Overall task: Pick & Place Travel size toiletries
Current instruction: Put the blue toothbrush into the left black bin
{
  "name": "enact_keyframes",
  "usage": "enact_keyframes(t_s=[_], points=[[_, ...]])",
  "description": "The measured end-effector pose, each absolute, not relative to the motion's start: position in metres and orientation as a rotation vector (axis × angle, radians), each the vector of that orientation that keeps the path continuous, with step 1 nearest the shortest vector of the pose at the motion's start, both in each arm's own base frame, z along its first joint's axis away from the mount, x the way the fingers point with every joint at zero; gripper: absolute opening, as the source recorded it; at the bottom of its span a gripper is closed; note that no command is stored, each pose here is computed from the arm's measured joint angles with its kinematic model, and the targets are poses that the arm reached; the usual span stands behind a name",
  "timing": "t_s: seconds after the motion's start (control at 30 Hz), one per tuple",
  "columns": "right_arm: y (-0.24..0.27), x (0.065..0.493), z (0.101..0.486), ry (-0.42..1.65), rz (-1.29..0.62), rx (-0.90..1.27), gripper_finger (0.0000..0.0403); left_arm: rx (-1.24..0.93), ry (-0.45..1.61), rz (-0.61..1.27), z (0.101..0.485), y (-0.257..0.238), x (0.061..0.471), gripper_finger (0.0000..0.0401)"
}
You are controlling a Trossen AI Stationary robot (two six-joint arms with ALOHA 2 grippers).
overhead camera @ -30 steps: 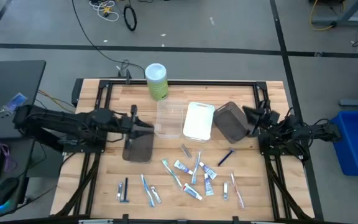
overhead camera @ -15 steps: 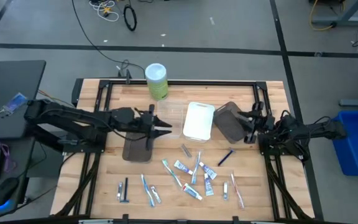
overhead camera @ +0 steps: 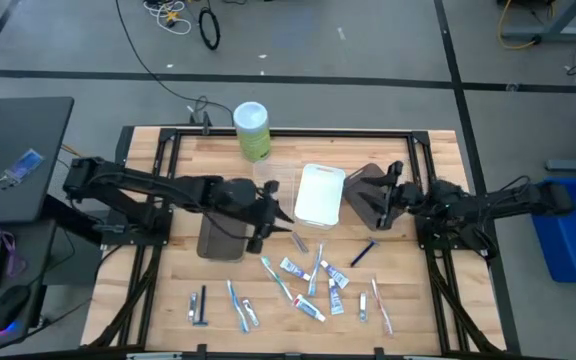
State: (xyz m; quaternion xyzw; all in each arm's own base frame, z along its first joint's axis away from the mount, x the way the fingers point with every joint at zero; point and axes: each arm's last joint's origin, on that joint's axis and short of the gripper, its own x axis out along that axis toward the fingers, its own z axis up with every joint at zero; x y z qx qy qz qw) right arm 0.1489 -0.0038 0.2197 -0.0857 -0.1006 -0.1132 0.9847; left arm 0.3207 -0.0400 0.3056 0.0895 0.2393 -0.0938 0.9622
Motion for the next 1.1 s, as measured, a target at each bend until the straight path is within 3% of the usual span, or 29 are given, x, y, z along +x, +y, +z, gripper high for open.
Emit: enact_keyframes(t_s=[0.33, 0.57, 0.77, 0.93, 1.1], points=[[-0.009, 0.157, 0.210, -0.102, -0.318, -0.311, 0.0163, 0.050, 0.949, -0.208, 0.279, -0.095, 0.318, 0.0111], [-0.013, 0.154, 0.221, -0.194, -0.366, -0.345, 0.0151, -0.005, 1.088, -0.285, 0.254, -0.143, 0.305, 0.0172], [-0.013, 0.150, 0.233, -0.314, -0.389, -0.329, 0.0141, 0.099, 1.214, -0.390, 0.221, -0.185, 0.287, 0.0209], [-0.014, 0.148, 0.237, -0.348, -0.419, -0.365, 0.0133, 0.227, 1.288, -0.457, 0.190, -0.213, 0.279, 0.0207], [-0.014, 0.148, 0.237, -0.346, -0.443, -0.386, 0.0127, 0.317, 1.366, -0.404, 0.161, -0.219, 0.279, 0.0206]])
